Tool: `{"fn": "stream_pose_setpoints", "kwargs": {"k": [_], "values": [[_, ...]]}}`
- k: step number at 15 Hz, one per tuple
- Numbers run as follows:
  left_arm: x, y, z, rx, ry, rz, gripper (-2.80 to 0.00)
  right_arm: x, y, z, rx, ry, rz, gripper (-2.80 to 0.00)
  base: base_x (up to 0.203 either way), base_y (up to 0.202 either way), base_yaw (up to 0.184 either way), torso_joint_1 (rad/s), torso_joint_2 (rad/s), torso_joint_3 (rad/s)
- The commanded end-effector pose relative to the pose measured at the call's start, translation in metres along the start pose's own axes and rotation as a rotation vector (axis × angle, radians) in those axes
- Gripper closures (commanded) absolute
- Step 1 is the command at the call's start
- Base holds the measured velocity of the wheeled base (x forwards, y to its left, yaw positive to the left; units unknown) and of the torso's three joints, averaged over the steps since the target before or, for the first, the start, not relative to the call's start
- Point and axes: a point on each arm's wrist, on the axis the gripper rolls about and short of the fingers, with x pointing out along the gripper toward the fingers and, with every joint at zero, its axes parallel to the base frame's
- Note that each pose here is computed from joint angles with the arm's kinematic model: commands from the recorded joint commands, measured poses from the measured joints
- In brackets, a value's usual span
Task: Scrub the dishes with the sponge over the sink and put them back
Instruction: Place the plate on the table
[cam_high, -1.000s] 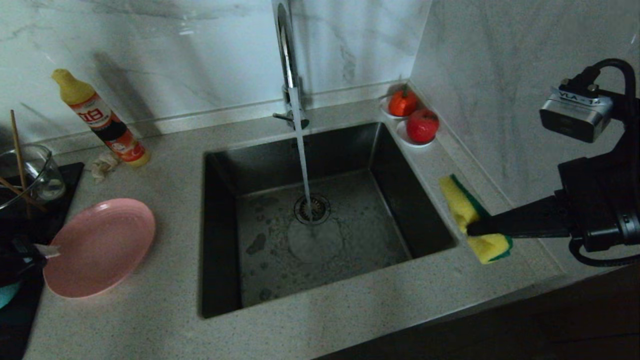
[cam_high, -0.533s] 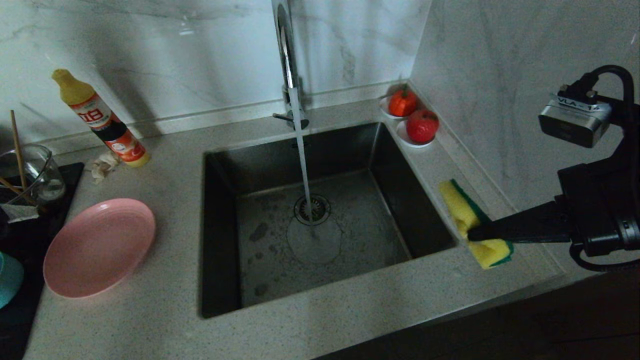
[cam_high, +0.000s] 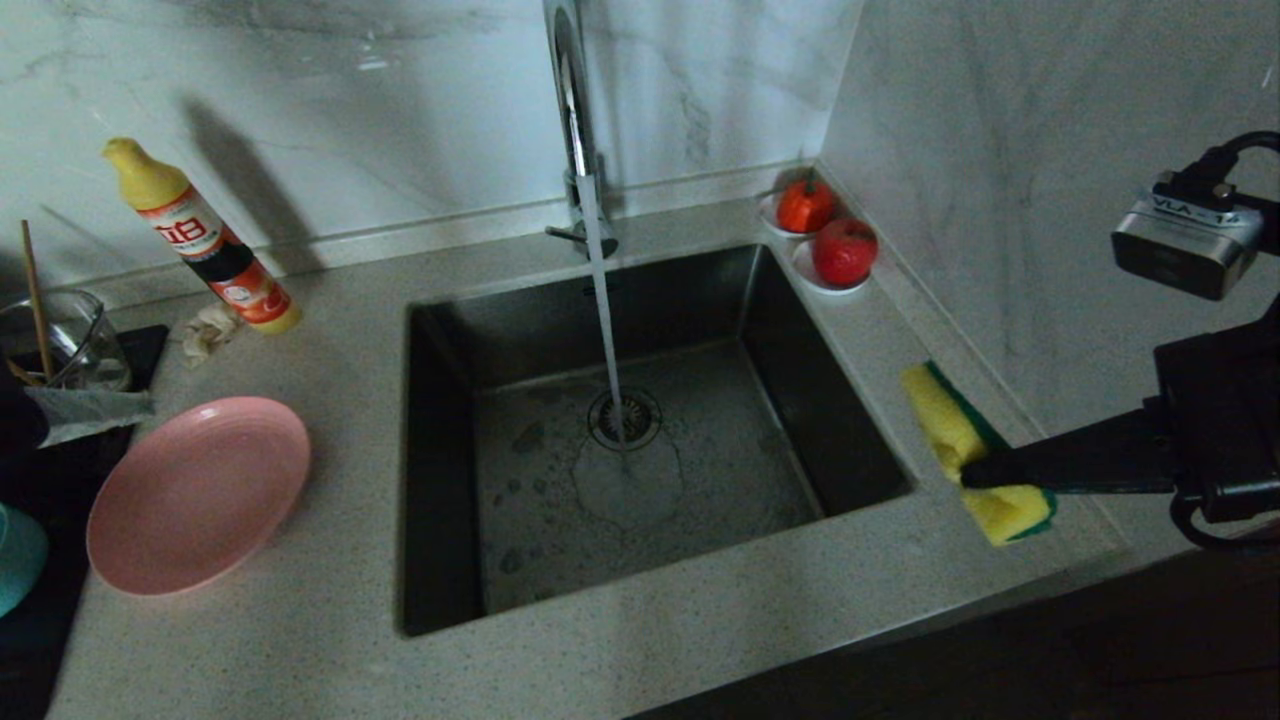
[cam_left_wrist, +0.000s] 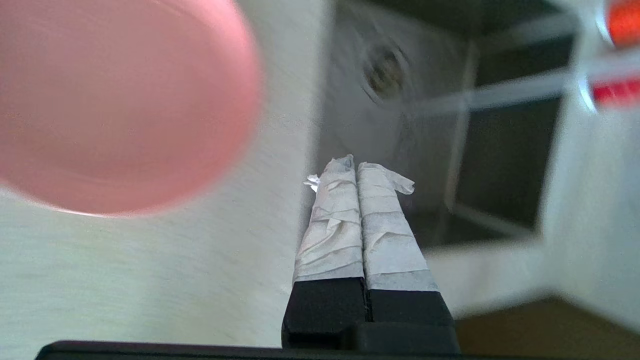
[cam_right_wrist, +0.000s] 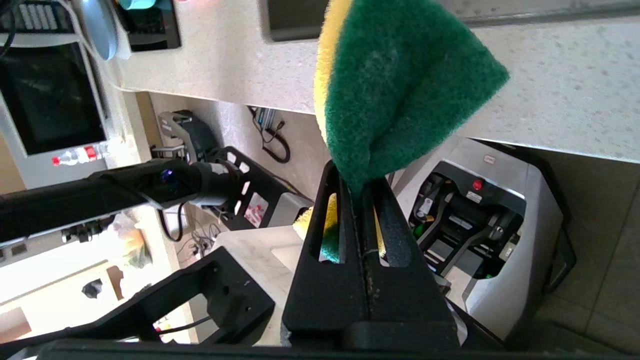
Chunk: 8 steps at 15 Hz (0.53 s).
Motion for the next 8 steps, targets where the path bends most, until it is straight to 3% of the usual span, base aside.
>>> {"fn": "stream_pose_setpoints", "kwargs": {"k": [1, 8], "values": [[0.011, -0.009, -0.012, 0.012, 0.078, -0.063, 0.00, -0.004, 0.000, -0.002, 0.003, -0.004, 0.000, 0.00, 0.000, 0.000, 0.000, 0.000, 0.00, 0.000], [0.045, -0.024, -0.043, 0.007, 0.294, -0.159, 0.00, 0.000, -0.006, -0.006, -0.009, 0.007, -0.051, 0.00, 0.000, 0.000, 0.000, 0.000, 0.00, 0.000]]}}
